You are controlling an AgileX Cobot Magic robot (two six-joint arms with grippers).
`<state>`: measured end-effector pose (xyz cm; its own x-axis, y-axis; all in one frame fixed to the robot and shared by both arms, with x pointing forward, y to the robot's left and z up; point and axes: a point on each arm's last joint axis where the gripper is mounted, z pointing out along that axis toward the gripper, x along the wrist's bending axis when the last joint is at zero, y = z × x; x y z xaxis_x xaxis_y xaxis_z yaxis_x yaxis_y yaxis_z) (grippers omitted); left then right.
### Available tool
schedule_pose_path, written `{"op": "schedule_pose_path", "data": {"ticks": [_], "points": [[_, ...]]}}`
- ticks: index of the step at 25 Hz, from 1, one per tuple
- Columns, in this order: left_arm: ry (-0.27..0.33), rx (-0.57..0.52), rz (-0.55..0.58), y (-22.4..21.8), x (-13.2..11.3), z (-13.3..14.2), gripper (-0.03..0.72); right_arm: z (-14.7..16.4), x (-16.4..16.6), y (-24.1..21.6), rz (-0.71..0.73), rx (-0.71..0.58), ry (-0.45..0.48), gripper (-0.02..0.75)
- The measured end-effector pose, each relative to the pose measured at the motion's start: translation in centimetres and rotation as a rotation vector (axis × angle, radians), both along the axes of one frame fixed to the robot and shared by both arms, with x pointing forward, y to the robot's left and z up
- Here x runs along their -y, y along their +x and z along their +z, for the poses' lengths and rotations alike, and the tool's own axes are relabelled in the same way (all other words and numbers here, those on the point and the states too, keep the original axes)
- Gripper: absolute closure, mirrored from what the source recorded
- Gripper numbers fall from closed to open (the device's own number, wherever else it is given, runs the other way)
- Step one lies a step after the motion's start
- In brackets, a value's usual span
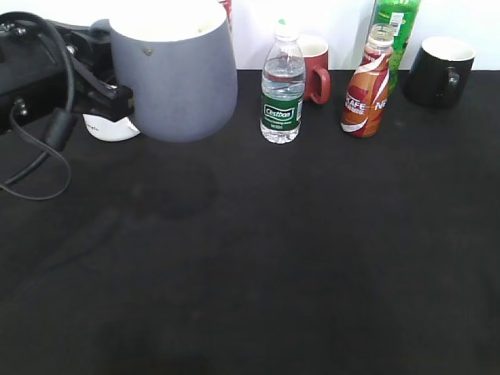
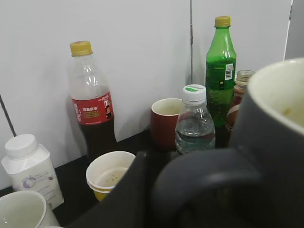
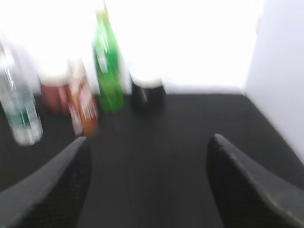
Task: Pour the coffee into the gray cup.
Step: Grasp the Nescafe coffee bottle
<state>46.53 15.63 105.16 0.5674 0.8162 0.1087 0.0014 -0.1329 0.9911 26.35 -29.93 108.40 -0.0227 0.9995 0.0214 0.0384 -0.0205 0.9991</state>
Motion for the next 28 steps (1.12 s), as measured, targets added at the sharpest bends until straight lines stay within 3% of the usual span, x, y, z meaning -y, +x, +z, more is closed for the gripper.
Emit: {"op": "schedule_pose_path", "data": {"ticks": [2, 7, 11, 13, 16, 19, 21, 24, 28], "points": [[0.000, 0.000, 0.000, 0.0, 0.0, 0.0, 0.623, -0.5, -0.2, 3.0, 0.010, 0.029, 0.004, 0.149], [0.003, -0.005, 0.000, 0.1, 0.1, -0.2, 0.623, -2.1, -0.7, 11.2, 0.023, -0.048, -0.001, 0.149], [0.035, -0.060, -0.002, 1.3, 0.8, -2.5, 0.623, -4.9, -1.1, 17.5, 0.040, -0.014, 0.023, 0.149], [0.026, -0.053, -0.007, 2.0, 1.3, -3.7, 0.623, -7.0, -1.8, 19.7, 0.103, -0.013, -0.020, 0.149], [0.045, -0.089, -0.010, 2.7, 1.8, -5.7, 0.624, -11.0, -3.0, 21.9, 0.186, -0.145, -0.043, 0.149], [0.048, -0.101, -0.013, 3.3, 2.2, -7.3, 0.624, -13.0, -6.0, 24.3, 0.285, -0.189, -0.063, 0.149], [0.049, -0.105, -0.014, 3.5, 2.4, -8.0, 0.624, -14.1, -7.2, 26.5, 0.258, -0.211, -0.030, 0.146], [0.047, -0.104, -0.015, 3.6, 2.4, -8.1, 0.624, -15.9, -8.0, 29.3, 0.254, -0.224, -0.022, 0.066], [0.031, -0.082, -0.017, 3.6, 2.4, -7.9, 0.624, -17.2, -8.9, 32.8, 0.263, -0.181, -0.016, 0.062]]}}
